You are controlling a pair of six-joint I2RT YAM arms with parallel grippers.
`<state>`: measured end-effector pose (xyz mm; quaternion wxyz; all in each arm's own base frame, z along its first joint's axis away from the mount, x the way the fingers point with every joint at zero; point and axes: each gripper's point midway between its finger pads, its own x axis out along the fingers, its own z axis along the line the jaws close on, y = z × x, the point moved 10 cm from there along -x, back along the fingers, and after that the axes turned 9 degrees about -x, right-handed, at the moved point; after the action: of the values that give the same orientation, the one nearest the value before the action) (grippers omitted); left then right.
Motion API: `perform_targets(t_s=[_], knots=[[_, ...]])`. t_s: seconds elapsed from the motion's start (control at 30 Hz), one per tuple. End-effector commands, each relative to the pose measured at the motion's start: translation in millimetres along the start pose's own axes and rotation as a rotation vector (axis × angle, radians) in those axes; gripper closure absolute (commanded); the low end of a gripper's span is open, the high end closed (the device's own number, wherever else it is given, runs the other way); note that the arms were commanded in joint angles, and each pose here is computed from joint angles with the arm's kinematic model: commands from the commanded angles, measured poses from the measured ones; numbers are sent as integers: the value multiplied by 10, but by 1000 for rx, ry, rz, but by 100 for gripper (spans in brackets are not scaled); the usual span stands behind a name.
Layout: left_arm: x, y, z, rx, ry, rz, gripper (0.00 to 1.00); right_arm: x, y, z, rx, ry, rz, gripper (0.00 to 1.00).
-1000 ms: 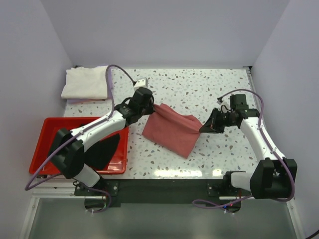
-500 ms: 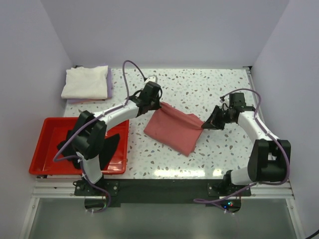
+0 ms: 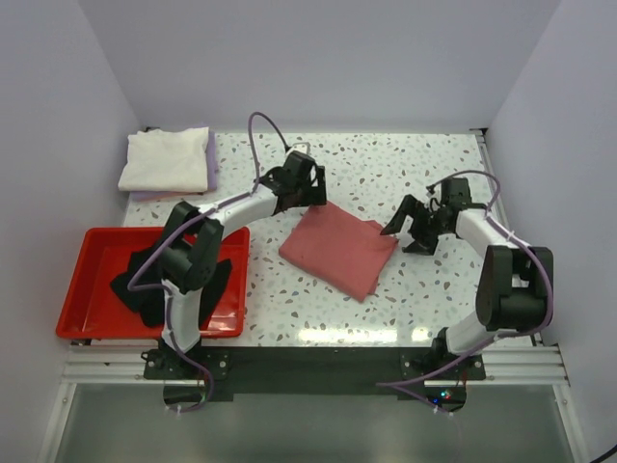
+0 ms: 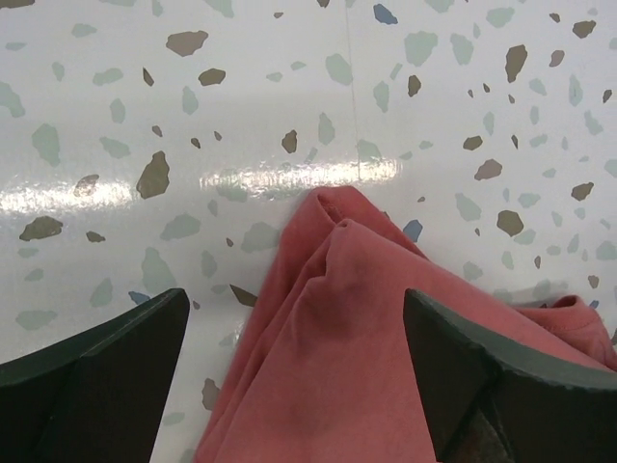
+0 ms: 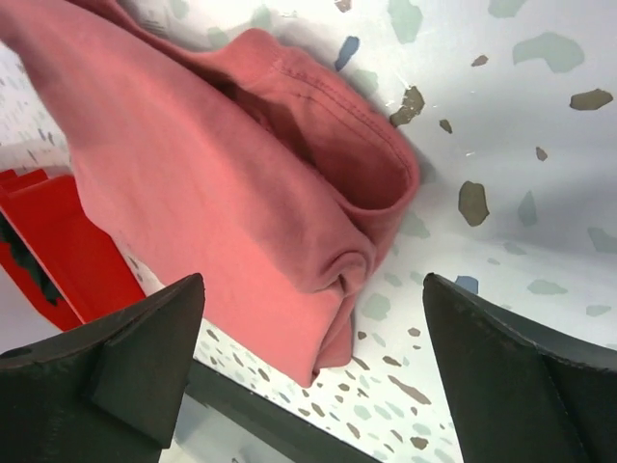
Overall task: Fold and stack the t-shirts
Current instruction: Fold the tshirt
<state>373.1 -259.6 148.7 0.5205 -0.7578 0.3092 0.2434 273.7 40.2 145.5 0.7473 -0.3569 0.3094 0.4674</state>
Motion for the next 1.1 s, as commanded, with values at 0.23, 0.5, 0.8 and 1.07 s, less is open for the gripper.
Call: perform_targets(t_s=[0.23, 0.5, 0.8, 1.07], knots=[[-646, -86, -189, -23, 234, -51, 0, -590, 213, 368, -137, -136, -165, 1], [-443, 73, -358, 10, 294, 17, 0, -326, 416, 693, -237, -191, -105, 1], [10, 216, -295, 35, 166, 67, 0, 174, 81, 587, -188, -94, -113, 1], [141, 239, -153, 27, 86, 57, 0, 556, -125, 386, -159, 78, -62, 1]])
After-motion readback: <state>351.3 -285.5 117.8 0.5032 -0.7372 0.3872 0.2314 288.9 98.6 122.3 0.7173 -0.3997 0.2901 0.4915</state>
